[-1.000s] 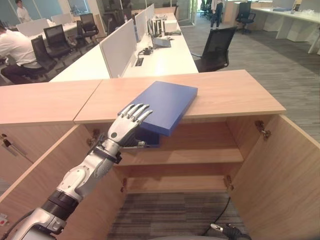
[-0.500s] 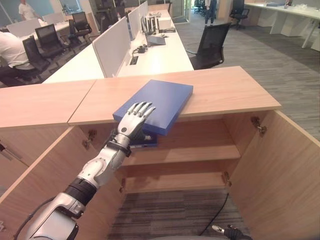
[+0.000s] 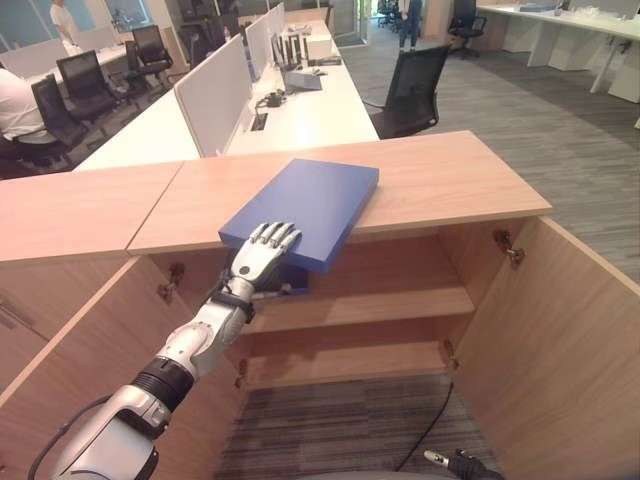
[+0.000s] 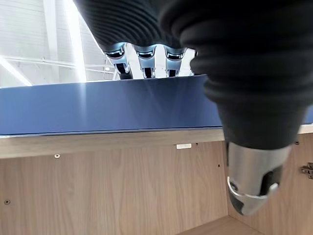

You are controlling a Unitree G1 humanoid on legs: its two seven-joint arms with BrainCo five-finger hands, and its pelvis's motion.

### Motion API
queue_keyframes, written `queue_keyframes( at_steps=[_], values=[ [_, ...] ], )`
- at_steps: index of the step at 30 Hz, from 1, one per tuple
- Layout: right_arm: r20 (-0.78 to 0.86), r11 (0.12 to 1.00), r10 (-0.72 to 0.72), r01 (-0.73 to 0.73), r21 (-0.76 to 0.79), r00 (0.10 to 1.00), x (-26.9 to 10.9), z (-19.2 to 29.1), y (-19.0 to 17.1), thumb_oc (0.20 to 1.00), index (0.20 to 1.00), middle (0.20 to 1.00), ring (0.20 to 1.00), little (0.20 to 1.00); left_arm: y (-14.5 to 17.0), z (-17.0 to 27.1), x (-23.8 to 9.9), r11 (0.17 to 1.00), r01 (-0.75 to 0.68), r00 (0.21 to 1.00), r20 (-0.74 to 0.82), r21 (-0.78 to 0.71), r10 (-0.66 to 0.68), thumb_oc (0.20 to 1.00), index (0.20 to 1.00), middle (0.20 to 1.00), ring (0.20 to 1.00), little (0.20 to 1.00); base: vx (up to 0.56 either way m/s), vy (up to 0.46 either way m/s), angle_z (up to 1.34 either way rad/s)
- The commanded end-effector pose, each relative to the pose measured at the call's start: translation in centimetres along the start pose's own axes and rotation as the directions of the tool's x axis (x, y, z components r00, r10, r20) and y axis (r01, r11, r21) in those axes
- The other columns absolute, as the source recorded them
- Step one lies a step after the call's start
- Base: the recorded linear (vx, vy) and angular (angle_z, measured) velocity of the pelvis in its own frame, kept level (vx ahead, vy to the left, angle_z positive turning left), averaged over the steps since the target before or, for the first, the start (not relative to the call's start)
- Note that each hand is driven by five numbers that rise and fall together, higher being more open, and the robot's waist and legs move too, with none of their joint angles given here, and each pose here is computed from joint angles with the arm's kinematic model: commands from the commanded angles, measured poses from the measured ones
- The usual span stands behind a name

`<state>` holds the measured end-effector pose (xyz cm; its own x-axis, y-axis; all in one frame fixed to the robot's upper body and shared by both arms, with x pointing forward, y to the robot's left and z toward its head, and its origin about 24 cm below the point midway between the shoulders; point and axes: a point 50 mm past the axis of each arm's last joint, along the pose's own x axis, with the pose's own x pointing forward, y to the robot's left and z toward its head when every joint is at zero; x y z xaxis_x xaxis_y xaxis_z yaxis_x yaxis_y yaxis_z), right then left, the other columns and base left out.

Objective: Put the empty folder in the office cabinet

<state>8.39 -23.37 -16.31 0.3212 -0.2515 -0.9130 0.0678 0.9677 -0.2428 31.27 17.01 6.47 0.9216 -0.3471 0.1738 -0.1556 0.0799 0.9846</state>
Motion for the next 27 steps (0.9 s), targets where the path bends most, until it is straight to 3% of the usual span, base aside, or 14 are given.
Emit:
queue_keyframes(
  at_steps=[1, 12, 14, 15, 27],
  values=[
    [0.007, 0.998, 0.029, -0.029, -0.054, 1.0, 0.1, 0.5, 1.8, 1.0, 1.0, 1.0, 1.0, 1.0, 2.5, -2.6, 1.7, 0.986, -0.069, 0.996, -0.053, 0.153, 0.077, 1.0, 1.0, 1.0, 1.0, 1.0, 0.0, 0.0, 0.0],
    [0.0, 0.998, 0.014, -0.014, -0.064, 1.0, 0.0, 0.2, 1.5, 1.0, 1.0, 1.0, 1.0, 1.0, 0.4, -3.6, 1.6, 0.972, 0.033, 0.993, -0.122, 0.232, -0.004, 1.0, 1.0, 1.0, 1.0, 1.0, 0.0, 0.0, 0.0],
    [0.0, 0.998, 0.011, -0.011, -0.063, 1.0, 0.0, 0.1, 1.5, 1.0, 1.0, 1.0, 1.0, 1.0, 0.2, -3.7, 1.6, 0.971, 0.04, 0.991, -0.132, 0.235, -0.009, 0.752, 0.752, 0.752, 0.752, 0.752, 0.0, 0.0, 0.0],
    [0.001, 0.998, 0.004, -0.004, -0.062, 1.0, 0.0, 0.0, 1.5, 1.0, 1.0, 1.0, 1.0, 1.0, -0.1, -4.0, 1.4, 0.974, 0.039, 0.985, -0.17, 0.224, 0.0, 0.2, 0.2, 0.2, 0.2, 0.2, 0.01, -0.002, -0.03],
    [-0.013, 0.998, -0.009, 0.008, -0.056, 1.0, -0.1, -0.3, 1.5, 1.0, 1.0, 1.0, 1.0, 1.0, -1.8, -3.9, 0.0, 0.985, 0.068, 0.975, -0.218, 0.16, -0.032, 0.2, 0.2, 0.2, 0.2, 0.2, 0.0, -0.002, -0.05]
  ],
)
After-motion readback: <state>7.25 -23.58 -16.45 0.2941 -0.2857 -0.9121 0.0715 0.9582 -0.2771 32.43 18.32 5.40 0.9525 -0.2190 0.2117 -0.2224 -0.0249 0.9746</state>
